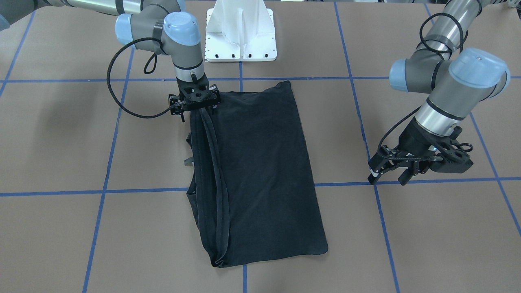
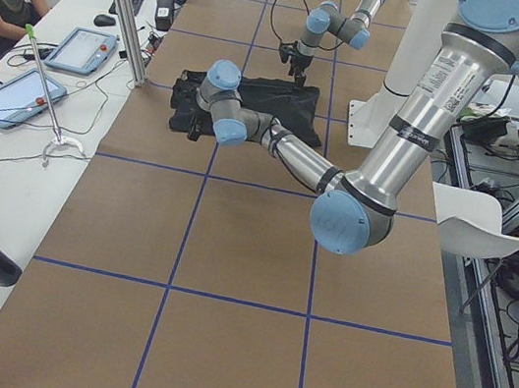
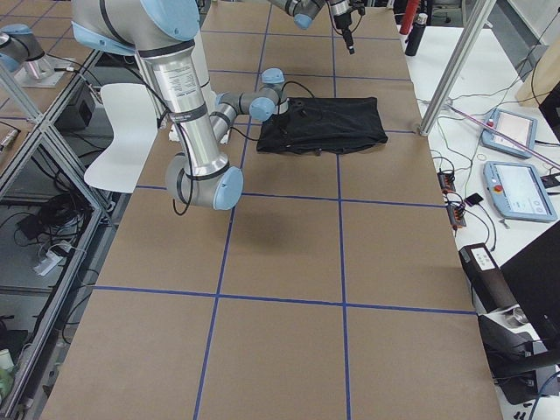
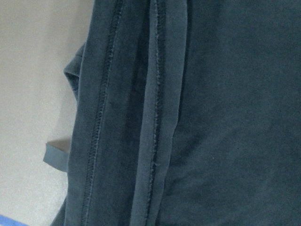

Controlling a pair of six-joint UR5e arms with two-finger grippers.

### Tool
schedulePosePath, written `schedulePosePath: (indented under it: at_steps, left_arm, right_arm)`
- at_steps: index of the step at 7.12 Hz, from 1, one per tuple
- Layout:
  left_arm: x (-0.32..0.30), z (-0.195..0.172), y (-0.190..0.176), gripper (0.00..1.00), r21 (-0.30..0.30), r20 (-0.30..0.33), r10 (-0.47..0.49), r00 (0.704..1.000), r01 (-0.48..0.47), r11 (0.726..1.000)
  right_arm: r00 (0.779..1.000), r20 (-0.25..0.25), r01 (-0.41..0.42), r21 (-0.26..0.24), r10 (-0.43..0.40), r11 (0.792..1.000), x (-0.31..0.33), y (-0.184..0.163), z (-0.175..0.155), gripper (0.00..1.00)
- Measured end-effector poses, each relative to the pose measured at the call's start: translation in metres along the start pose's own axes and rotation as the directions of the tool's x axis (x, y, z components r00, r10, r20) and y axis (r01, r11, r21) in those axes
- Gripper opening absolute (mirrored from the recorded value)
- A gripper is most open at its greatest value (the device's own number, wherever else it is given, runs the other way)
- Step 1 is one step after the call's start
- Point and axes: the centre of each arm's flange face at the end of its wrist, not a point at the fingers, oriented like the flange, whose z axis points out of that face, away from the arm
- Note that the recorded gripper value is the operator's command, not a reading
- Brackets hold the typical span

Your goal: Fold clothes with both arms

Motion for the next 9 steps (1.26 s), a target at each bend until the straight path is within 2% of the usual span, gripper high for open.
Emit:
schedulePosePath:
  at_steps: [9]
  left_arm:
    - [0.002,0.000,0.000,1.00,0.001,-0.002,0.001,1.000,-0.001,1.000]
  right_arm:
    - [1.000,-0.016,0.000,-0.023,0.000,1.000,0.007,0.003,0.010,1.00]
